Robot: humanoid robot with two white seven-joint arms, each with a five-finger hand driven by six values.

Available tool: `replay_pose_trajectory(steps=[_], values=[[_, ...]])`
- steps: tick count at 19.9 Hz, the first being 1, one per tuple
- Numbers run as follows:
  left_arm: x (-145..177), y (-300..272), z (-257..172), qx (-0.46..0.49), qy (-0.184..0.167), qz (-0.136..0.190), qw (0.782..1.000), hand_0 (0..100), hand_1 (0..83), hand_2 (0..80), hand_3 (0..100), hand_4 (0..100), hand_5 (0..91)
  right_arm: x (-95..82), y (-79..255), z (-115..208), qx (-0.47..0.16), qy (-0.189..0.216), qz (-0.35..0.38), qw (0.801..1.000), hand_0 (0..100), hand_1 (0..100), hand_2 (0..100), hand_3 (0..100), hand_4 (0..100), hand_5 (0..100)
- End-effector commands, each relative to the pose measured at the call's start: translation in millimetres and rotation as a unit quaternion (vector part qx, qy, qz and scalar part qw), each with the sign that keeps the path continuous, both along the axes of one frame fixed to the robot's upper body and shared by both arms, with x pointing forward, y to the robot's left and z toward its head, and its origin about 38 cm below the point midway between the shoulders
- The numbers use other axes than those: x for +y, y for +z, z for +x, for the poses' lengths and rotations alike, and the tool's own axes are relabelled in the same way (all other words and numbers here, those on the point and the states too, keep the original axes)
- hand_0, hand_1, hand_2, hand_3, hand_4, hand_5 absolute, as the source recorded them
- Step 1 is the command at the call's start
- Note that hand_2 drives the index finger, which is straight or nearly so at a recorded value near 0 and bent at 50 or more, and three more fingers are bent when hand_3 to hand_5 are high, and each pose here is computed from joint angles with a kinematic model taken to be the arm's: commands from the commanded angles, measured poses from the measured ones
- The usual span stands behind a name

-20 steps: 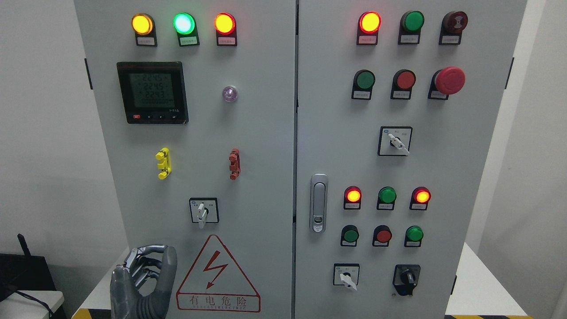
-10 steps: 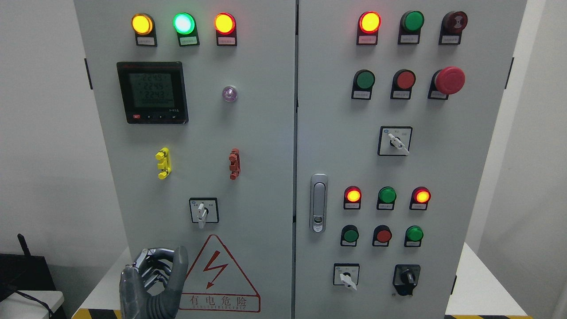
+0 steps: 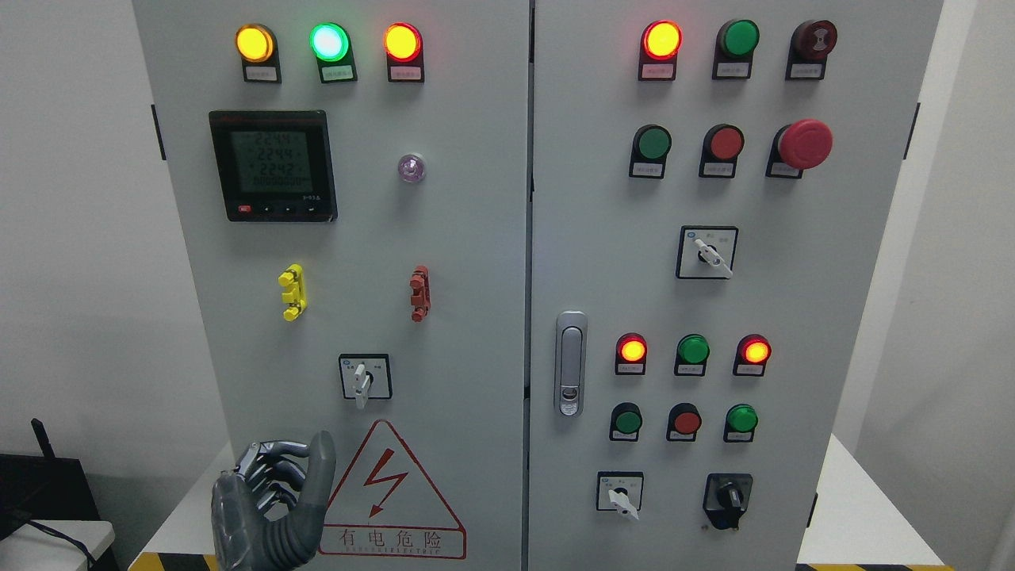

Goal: Turn on light switch 1

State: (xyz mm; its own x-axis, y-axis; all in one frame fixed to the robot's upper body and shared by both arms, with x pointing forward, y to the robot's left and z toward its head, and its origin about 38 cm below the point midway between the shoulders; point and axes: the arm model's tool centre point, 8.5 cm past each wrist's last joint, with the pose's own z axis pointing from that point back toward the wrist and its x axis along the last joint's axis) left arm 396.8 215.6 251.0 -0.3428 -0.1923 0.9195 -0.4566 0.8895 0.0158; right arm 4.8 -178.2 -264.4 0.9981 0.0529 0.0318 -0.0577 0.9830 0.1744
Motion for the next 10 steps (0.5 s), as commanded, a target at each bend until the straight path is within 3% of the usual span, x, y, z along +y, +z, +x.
replay_pose_trajectory(steps=[1, 10], values=[[-12.5, 5.3, 5.3, 0.002, -0.01, -0.001, 1.0, 9, 58.4, 58.9, 89, 84, 89.3, 0.2, 0.0, 0.0, 0.0, -0.008, 0.001, 1.0, 12, 39, 0, 0, 0, 0], [-23.3, 6.6, 8.9, 0.015, 0.007, -0.019, 1.0, 8, 62.0, 58.1, 90, 85, 89.3, 0.1, 0.0, 0.6, 0.0, -0.009, 0.001, 1.0, 12, 39, 0, 0, 0, 0]])
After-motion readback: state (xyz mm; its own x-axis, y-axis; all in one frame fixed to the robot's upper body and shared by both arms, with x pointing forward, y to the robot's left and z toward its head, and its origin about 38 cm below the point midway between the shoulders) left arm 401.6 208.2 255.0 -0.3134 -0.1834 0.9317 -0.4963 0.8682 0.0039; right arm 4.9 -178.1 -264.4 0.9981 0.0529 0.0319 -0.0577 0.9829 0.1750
